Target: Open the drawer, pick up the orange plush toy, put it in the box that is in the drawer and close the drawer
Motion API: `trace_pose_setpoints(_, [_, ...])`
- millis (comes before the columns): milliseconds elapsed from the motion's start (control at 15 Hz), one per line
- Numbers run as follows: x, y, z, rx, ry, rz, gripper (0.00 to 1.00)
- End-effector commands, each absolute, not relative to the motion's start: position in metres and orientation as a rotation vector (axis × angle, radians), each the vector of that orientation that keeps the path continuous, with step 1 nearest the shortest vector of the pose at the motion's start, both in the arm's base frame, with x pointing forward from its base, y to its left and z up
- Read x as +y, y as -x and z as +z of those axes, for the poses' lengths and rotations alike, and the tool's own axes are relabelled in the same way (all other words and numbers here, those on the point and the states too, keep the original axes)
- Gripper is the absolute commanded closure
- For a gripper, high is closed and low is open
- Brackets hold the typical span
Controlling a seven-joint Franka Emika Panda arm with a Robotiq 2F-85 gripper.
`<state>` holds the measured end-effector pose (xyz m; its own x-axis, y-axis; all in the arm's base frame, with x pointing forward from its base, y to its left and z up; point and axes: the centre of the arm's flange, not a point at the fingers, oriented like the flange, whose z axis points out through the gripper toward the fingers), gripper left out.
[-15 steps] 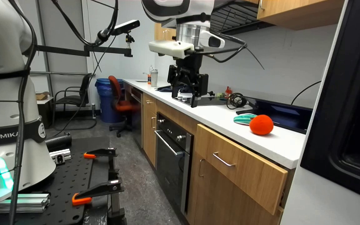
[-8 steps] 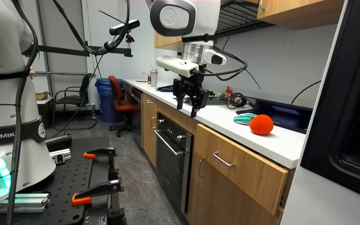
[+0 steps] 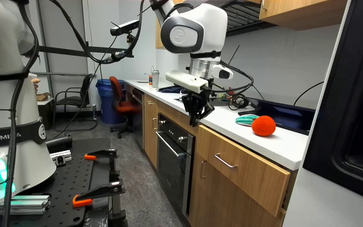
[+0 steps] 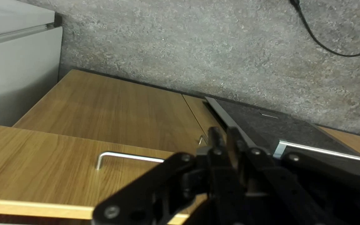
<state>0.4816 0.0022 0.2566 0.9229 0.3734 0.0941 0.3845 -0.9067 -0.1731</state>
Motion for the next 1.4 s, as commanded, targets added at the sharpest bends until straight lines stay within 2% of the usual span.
trace_pose_setpoints(0, [-0.009, -0.505, 0.24, -0.6, 2.875, -0.16, 1.0])
trace_pose_setpoints(600, [-0.027, -0.525, 0.199, -0.654, 2.834, -0.215, 1.0])
trace_pose_setpoints(1333, [-0.003, -0.539, 0.163, -0.642, 2.827, -0.359, 1.0])
